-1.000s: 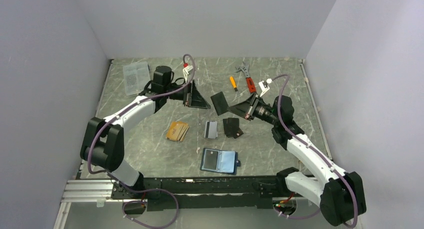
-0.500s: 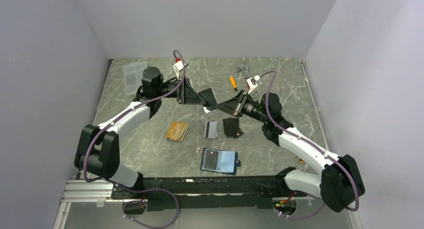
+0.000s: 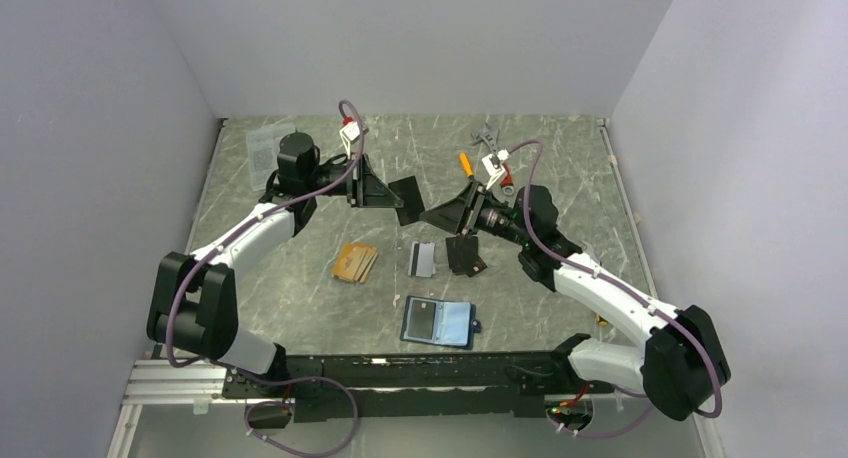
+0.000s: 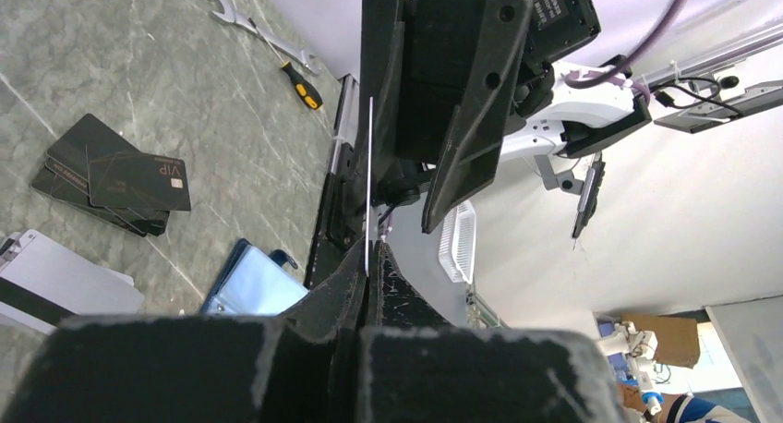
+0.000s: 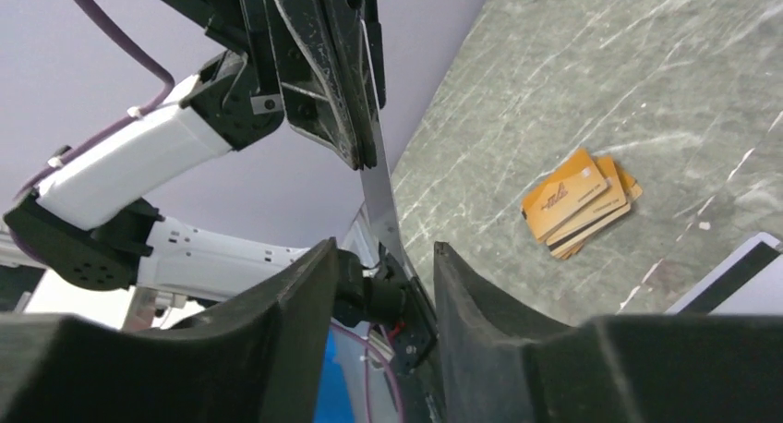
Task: Put the credit cards into the card holder
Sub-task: Pick up the credit card from the center of the board.
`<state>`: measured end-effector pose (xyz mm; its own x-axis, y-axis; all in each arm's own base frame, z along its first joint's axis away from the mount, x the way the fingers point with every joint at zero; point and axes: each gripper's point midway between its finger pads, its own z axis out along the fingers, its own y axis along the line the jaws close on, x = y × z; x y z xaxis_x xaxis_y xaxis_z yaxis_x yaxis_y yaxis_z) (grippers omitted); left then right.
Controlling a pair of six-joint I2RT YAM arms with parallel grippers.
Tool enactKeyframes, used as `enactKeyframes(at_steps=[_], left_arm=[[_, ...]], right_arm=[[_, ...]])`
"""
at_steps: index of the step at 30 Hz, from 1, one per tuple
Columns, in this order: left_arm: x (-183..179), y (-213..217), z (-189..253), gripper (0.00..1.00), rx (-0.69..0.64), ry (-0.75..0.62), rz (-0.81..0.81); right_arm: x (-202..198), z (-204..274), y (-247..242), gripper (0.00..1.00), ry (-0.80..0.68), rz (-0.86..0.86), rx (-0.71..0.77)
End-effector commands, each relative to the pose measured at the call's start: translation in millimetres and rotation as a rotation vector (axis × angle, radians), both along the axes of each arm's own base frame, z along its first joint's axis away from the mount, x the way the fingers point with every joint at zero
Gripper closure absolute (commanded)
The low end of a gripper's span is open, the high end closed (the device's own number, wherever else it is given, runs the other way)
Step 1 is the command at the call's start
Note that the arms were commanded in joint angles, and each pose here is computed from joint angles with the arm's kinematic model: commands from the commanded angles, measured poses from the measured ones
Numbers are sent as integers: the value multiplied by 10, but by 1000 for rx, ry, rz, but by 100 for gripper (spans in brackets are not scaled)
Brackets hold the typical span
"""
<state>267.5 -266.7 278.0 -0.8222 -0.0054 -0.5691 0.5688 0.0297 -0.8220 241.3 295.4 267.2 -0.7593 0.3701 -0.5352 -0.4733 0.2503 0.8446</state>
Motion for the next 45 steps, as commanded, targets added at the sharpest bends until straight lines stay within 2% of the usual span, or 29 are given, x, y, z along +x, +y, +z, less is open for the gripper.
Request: enactKeyframes(at_steps=[1,3,6,11,14,17,23,29,39,41,45], left_arm=[[-52,52,176,100,-12,-94,-12],[-68,52,178,100,-13,-95,-18],[-102,55,198,100,-16,-98,-25],[-171,39,254,100,-23,-114,-46],[-196,36,276,100,-25,-118,-54],[-207,35,280,100,-23,-124,-55],[-244,23,304,100,-23,-135,-66],[-252,28,280,91,-15,-138,-59],[-308,46,370,69,-27,-156,-77],[-320,47,384,70,-33,-157,-83],[-338,60,385,82,-26,-158,-88]], right_arm=[[13,375,-32,45,-159,14,-27],[78,452,-71,40,-177,9,-39],[169,498,-82,38,-188,14,-60],[237,488,31,39,-189,68,-62],[208,474,92,43,-189,105,-52],[177,472,149,51,-188,129,-45],[121,506,215,77,-188,150,-23],[20,457,327,99,-166,186,-8],[-98,240,401,100,-126,192,-25],[-84,207,399,100,-116,182,-33],[-41,198,356,100,-119,146,-51]])
